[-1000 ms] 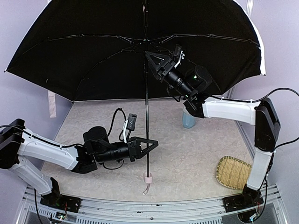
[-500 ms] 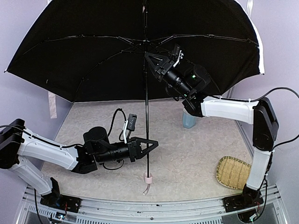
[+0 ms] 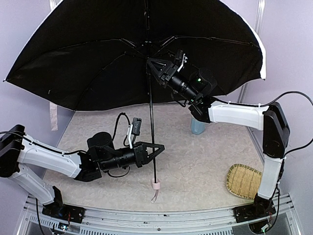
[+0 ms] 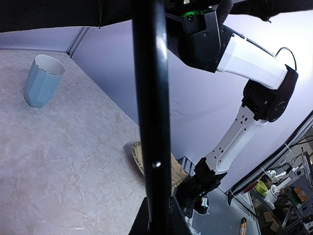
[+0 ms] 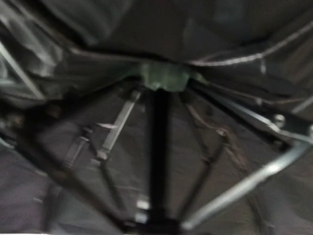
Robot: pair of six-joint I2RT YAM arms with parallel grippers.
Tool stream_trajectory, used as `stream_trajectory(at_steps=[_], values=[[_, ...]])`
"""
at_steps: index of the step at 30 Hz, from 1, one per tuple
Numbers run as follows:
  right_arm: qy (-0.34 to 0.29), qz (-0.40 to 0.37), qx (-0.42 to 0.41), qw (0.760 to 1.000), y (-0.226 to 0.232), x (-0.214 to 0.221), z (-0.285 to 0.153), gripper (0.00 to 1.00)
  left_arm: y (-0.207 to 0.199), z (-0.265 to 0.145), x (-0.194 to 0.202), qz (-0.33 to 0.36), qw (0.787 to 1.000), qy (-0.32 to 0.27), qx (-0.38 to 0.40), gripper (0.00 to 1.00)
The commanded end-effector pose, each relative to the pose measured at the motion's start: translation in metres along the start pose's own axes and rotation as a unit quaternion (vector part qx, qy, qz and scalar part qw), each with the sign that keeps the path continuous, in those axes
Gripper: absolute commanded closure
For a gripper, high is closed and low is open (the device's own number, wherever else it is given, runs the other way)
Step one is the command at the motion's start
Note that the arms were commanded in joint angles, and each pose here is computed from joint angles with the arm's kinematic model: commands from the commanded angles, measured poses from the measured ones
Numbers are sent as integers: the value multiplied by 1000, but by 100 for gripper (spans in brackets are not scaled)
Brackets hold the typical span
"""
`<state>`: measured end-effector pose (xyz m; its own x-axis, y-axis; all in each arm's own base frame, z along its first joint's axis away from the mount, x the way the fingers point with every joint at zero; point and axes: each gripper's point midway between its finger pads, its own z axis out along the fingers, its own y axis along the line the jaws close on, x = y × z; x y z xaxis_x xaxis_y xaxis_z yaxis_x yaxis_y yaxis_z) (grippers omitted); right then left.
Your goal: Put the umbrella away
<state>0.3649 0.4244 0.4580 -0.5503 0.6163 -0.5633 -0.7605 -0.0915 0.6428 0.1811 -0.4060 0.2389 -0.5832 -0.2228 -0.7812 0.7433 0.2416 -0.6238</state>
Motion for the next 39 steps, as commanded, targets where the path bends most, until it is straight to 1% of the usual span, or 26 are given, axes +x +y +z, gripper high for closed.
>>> stream_trajectory(at_steps=[1,3,4,6,8,9,11,12,16,19,22,25,27,30,32,36,39], values=[[13,-75,33,997,6,-5,0,46,-17,-5,-37,55,997,-63,-5,100],[6,-139,78,987,4,-5,-9,37,-3,-7,-45,62,994,-76,-57,100],[-2,-173,107,979,4,-7,-14,33,3,-8,-49,67,991,-82,-82,100],[-9,-253,158,954,6,-6,-24,26,13,-11,-53,80,985,-91,-126,100],[-13,-323,202,924,10,-4,-32,23,16,-14,-58,92,978,-107,-155,100],[-14,-346,215,913,13,-1,-34,23,15,-15,-59,99,975,-111,-162,100],[-12,-385,224,895,18,0,-36,23,16,-15,-60,110,971,-117,-178,100],[-11,-396,220,892,23,-1,-34,24,15,-13,-61,113,970,-117,-181,100],[4,-421,195,886,41,4,-19,33,16,-9,-57,111,969,-113,-190,100],[7,-426,188,885,42,6,-10,34,14,-8,-56,116,968,-113,-191,100],[10,-425,173,888,44,9,-3,31,12,-6,-55,118,969,-111,-187,100],[26,-428,138,893,53,17,11,25,10,-5,-55,121,969,-110,-184,100],[50,-423,132,895,48,24,24,21,10,-5,-55,121,969,-110,-185,100],[64,-410,132,900,44,28,37,19,8,-5,-54,124,969,-111,-183,100],[61,-407,135,901,41,29,40,23,8,-4,-53,126,969,-110,-184,100],[43,-402,149,902,37,22,41,45,7,-5,-52,130,968,-109,-184,100],[34,-402,148,903,38,20,42,59,7,-6,-52,132,968,-108,-184,100]])
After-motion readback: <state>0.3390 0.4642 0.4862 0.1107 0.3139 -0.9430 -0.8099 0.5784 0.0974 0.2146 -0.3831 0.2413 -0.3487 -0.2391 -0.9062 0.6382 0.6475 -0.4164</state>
